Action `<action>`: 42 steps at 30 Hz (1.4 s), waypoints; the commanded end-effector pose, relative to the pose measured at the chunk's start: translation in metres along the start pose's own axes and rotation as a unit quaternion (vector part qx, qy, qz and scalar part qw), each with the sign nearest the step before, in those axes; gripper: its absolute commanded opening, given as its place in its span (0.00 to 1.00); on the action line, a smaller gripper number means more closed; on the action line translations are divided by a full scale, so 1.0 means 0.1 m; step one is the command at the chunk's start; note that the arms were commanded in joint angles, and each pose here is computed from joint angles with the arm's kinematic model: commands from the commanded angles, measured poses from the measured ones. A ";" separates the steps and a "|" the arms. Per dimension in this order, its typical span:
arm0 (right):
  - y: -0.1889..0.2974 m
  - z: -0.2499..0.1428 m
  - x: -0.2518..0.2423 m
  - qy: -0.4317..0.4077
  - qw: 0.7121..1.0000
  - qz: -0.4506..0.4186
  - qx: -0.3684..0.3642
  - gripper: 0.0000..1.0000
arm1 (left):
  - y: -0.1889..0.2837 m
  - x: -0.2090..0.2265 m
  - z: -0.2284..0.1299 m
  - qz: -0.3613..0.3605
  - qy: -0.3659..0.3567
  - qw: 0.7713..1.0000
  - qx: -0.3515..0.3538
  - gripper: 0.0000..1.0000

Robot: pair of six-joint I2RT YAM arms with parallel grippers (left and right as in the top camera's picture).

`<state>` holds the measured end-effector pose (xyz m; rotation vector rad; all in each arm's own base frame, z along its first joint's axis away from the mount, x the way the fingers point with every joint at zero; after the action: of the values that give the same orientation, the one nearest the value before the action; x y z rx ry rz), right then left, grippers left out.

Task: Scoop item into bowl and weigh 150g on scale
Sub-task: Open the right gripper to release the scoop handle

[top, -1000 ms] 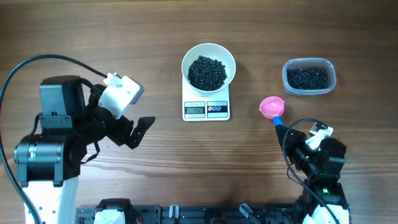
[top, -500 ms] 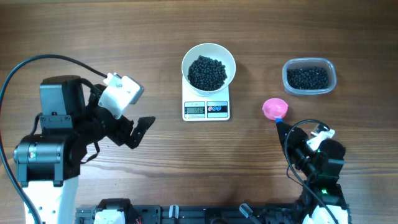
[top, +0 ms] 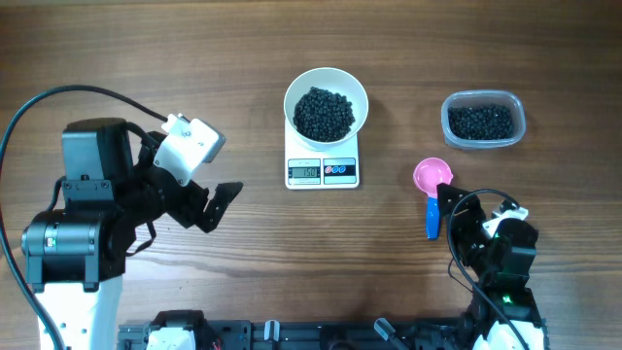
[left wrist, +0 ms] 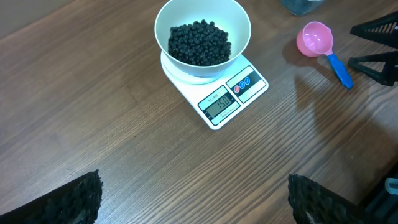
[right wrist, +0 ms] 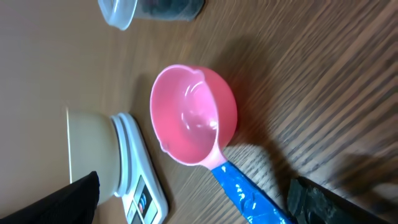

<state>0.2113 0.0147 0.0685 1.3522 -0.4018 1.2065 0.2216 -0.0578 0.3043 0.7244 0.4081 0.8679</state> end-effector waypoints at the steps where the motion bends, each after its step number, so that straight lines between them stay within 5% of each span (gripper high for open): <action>1: 0.01 0.08 -0.04 0.009 0.999 -0.012 -0.033 1.00 | 0.03 0.00 0.05 -0.003 -0.010 1.000 -0.010 1.00; 12: 0.32 0.41 1.08 0.090 0.960 0.245 -0.106 1.00 | 0.03 0.00 0.05 -0.003 -0.010 1.000 -0.010 1.00; 17: 0.43 0.50 1.22 -0.097 0.946 0.300 -0.083 1.00 | 0.03 0.00 0.05 -0.003 -0.010 1.000 -0.010 1.00; 21: 0.27 0.38 0.99 -0.291 0.925 0.243 -0.003 1.00 | 0.03 0.00 0.05 -0.003 -0.010 1.000 -0.010 1.00; 24: 0.19 0.11 0.85 -0.353 0.913 0.183 0.092 1.00 | 0.03 0.00 0.05 -0.003 -0.010 1.000 -0.010 1.00; 27: 0.19 0.05 0.86 -0.308 0.927 0.185 0.106 1.00 | 0.03 0.00 0.05 -0.003 -0.010 1.000 -0.010 1.00; 31: 0.23 0.06 0.93 -0.063 0.970 0.226 0.057 1.00 | 0.03 0.00 0.05 -0.003 -0.010 1.000 -0.010 1.00; 42: 0.39 0.21 1.00 0.214 0.947 0.220 -0.100 0.99 | 0.03 0.00 0.05 -0.003 -0.010 1.000 -0.010 1.00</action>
<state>0.2300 0.0363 0.1598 1.0911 -0.5897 1.6736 0.2216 -0.0578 0.3043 0.7244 0.4081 0.8679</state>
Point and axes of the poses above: each gripper's point midway between its finger pads, its own y axis back along the fingers, its own x axis along the line the jaws close on, z = x × y, the point moved 4 cm from there along y, back along the fingers, and after that the axes turned 4 degrees about y, right-handed, at the moved point
